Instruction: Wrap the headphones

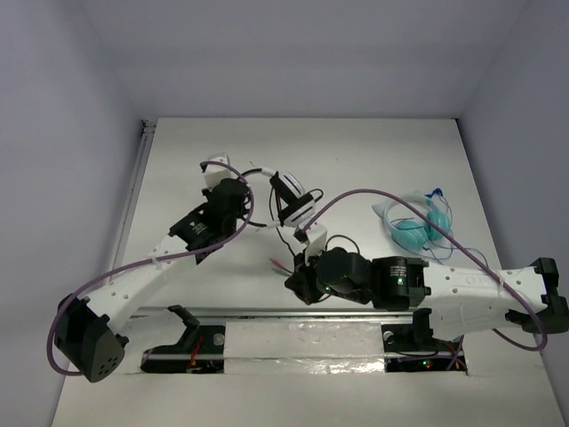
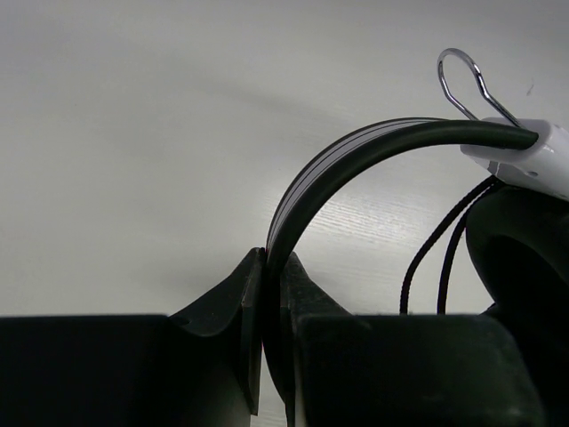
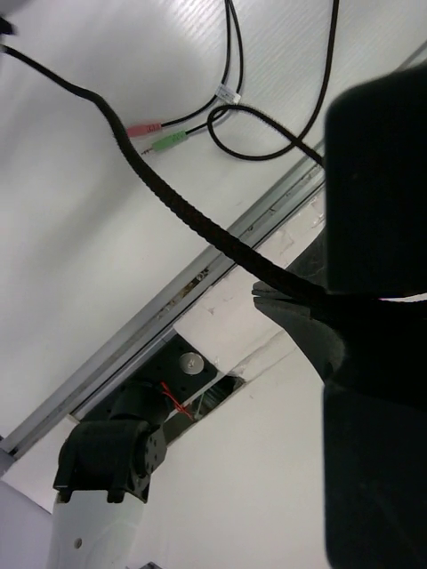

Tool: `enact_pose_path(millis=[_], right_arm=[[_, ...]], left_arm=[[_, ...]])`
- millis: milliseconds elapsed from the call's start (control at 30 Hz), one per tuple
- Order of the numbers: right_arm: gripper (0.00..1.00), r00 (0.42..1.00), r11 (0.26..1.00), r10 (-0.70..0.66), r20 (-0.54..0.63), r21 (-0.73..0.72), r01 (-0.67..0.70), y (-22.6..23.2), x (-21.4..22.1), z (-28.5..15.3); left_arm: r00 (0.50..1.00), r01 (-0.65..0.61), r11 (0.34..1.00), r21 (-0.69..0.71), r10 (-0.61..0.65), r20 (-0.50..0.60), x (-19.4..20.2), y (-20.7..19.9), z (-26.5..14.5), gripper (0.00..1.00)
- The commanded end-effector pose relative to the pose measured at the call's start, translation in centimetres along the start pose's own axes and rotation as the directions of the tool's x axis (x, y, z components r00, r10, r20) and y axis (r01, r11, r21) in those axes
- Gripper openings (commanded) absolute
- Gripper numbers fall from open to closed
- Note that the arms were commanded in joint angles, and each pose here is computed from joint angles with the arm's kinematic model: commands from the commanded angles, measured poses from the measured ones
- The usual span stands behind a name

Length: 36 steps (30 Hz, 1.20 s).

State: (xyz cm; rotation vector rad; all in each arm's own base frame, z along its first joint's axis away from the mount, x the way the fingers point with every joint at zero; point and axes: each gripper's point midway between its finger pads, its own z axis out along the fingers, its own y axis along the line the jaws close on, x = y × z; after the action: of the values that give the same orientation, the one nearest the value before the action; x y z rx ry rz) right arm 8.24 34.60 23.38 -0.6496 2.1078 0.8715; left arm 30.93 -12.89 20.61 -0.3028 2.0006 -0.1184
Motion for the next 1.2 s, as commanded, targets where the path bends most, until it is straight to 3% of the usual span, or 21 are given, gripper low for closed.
enact_pose_path(millis=[0,200,433,633,900,1167], right_arm=[[0.0,0.998,0.998,-0.056,0.037,0.01,0.055,0.4,-2.2,-1.2],[0.0,0.99,0.985,-0.124,0.067,0.132,0.114,-1.4,-4.1,-1.9],[0.0,0.983,0.964,-0.166,0.082,0.225,0.144,-5.1,-6.1,-2.3],[0.0,0.982,0.926,-0.182,0.056,0.346,0.152,-9.3,-7.0,-0.5],[0.0,0.969,0.826,-0.231,0.086,0.544,0.148,-13.8,-10.2,0.3],[0.02,0.973,0.768,-0.206,0.107,0.634,0.093,-18.3,-12.2,1.7]], left_arm=[[0.998,0.049,0.998,0.026,-0.05,0.049,-0.4,-2.2,-0.2,0.0],[0.998,-0.045,0.999,0.014,0.046,-0.03,3.7,-2.5,0.0,0.0],[0.992,-0.076,0.993,0.087,0.084,-0.09,5.6,-2.6,-1.3,0.0],[0.975,-0.169,0.983,0.068,0.177,-0.131,6.2,-2.7,-2.6,0.0],[0.926,-0.276,0.94,0.201,0.316,-0.207,7.9,-4.0,-4.2,0.0],[0.886,-0.347,0.885,0.311,0.418,-0.202,7.7,-4.9,-5.3,0.0]])
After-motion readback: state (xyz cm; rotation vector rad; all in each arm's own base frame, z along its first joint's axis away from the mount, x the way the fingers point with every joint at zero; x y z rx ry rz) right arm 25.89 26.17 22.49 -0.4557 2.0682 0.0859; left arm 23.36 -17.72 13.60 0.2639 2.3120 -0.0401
